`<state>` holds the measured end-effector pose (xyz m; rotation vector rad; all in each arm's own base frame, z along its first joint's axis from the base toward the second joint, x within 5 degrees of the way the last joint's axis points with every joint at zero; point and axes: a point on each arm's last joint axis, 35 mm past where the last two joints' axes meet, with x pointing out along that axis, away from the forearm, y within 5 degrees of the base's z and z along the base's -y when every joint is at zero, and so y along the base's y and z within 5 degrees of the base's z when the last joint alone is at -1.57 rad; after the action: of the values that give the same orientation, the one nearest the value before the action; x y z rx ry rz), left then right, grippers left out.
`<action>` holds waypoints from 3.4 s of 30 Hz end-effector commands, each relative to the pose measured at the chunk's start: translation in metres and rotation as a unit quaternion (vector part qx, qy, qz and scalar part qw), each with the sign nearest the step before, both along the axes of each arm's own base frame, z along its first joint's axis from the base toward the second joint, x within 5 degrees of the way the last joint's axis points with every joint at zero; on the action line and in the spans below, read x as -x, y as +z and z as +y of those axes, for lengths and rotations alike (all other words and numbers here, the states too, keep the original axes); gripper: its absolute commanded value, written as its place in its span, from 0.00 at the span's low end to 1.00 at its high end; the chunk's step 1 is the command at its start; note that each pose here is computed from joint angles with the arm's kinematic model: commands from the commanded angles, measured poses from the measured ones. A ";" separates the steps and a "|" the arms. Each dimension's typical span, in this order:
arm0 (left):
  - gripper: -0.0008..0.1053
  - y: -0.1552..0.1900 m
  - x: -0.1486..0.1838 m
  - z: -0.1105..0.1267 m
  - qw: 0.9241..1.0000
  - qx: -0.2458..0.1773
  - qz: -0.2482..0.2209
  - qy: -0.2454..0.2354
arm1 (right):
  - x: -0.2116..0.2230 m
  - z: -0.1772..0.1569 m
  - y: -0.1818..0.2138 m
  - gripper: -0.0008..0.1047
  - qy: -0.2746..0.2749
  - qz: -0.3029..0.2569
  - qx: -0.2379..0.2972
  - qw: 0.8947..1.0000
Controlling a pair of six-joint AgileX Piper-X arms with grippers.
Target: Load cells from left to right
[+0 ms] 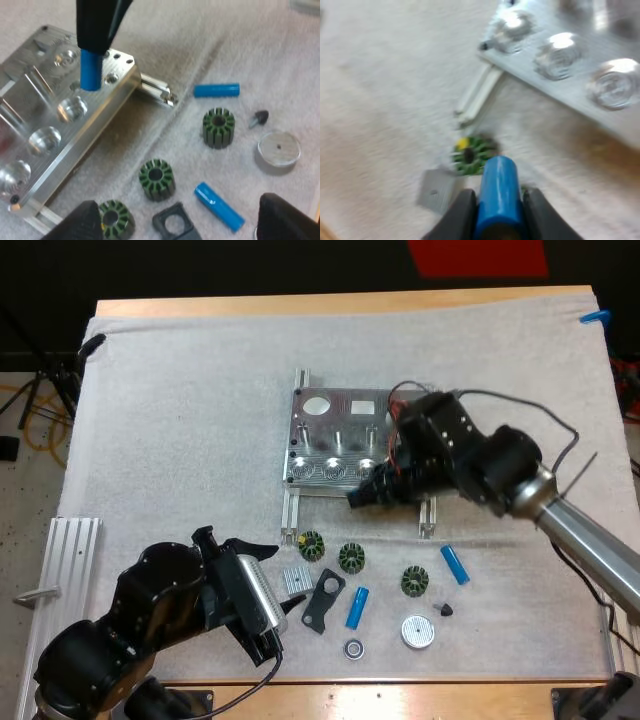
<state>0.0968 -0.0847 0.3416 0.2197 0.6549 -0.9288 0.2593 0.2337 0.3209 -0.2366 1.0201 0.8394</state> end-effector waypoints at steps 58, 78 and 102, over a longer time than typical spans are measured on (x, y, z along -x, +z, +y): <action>0.61 -0.002 -0.041 -0.025 0.997 0.012 -0.022 0.074 | -0.098 0.019 -0.062 0.05 -0.020 -0.009 0.196 0.980; 0.61 -0.002 -0.041 -0.025 0.997 0.012 -0.022 0.074 | -0.100 0.021 -0.081 0.05 -0.017 0.010 0.210 0.978; 0.61 -0.002 -0.041 -0.025 0.997 0.012 -0.022 0.074 | -0.097 0.019 -0.092 0.05 -0.008 0.047 0.231 0.972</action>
<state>0.1370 -0.1103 0.3360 0.1750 0.6216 -0.8081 0.3587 0.2545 0.2372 -0.5682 1.2437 0.5845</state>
